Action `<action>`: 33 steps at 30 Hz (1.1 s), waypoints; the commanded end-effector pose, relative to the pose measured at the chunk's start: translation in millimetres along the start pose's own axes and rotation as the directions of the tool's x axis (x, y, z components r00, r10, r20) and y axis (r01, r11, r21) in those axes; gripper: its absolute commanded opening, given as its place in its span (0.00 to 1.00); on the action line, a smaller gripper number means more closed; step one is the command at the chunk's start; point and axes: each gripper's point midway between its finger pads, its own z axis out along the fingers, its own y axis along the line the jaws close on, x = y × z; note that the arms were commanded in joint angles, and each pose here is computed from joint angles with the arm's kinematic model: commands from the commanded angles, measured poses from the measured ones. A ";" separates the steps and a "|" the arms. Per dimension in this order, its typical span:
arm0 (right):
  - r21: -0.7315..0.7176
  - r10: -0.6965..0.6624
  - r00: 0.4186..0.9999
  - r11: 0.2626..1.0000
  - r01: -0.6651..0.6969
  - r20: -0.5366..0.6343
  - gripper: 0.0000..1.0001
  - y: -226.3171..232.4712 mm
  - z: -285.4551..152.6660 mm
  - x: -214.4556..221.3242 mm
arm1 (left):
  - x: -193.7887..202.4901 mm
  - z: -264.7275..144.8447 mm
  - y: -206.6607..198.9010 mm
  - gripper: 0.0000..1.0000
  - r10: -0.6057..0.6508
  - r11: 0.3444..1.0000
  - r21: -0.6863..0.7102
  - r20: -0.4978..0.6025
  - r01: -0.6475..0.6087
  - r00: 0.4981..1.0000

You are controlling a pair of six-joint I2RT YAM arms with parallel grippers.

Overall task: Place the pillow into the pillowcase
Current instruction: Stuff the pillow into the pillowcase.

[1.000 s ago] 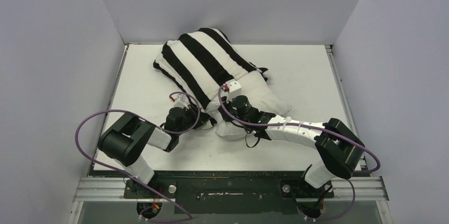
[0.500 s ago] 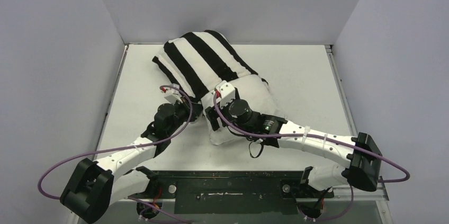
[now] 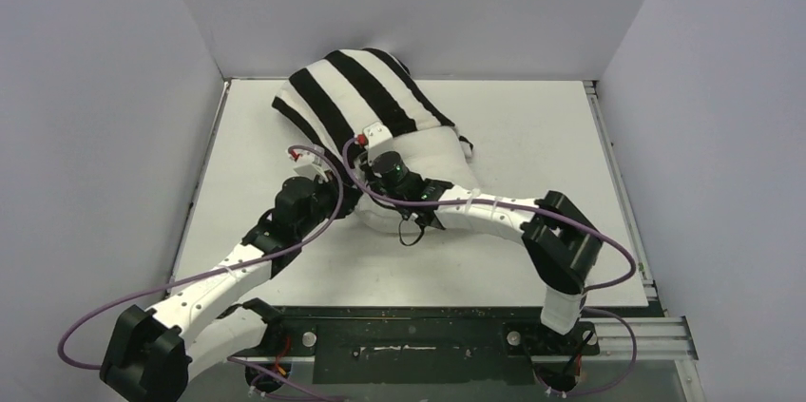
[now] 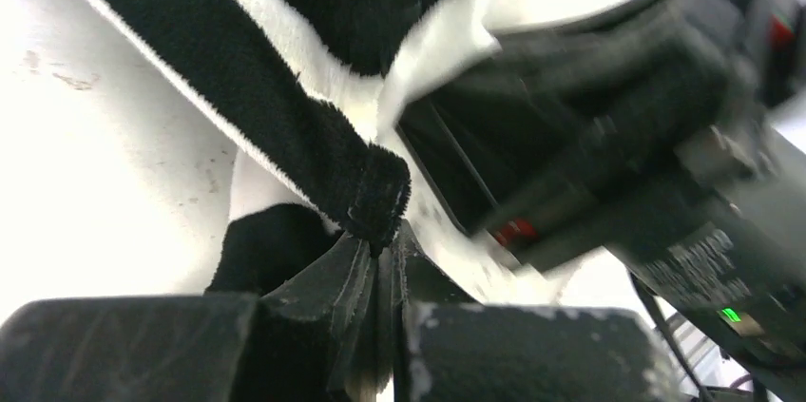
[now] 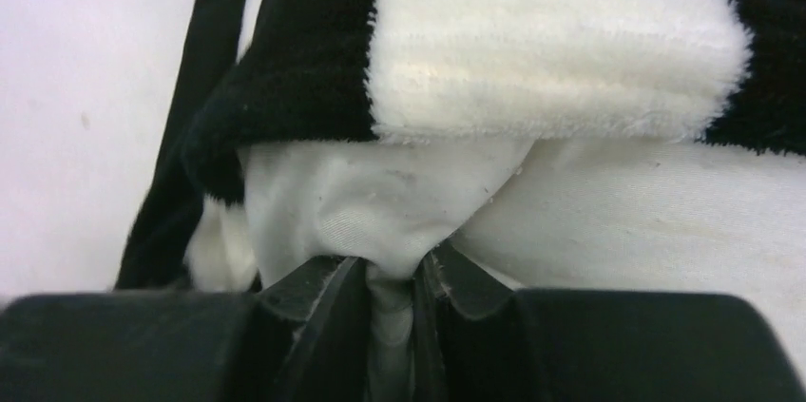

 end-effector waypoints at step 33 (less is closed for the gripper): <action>-0.291 0.700 0.522 0.693 -0.659 0.487 0.04 24.9 161.3 -133.6 | 15.8 -105.7 -77.6 0.00 -0.040 0.950 0.306 -0.086 0.065 0.995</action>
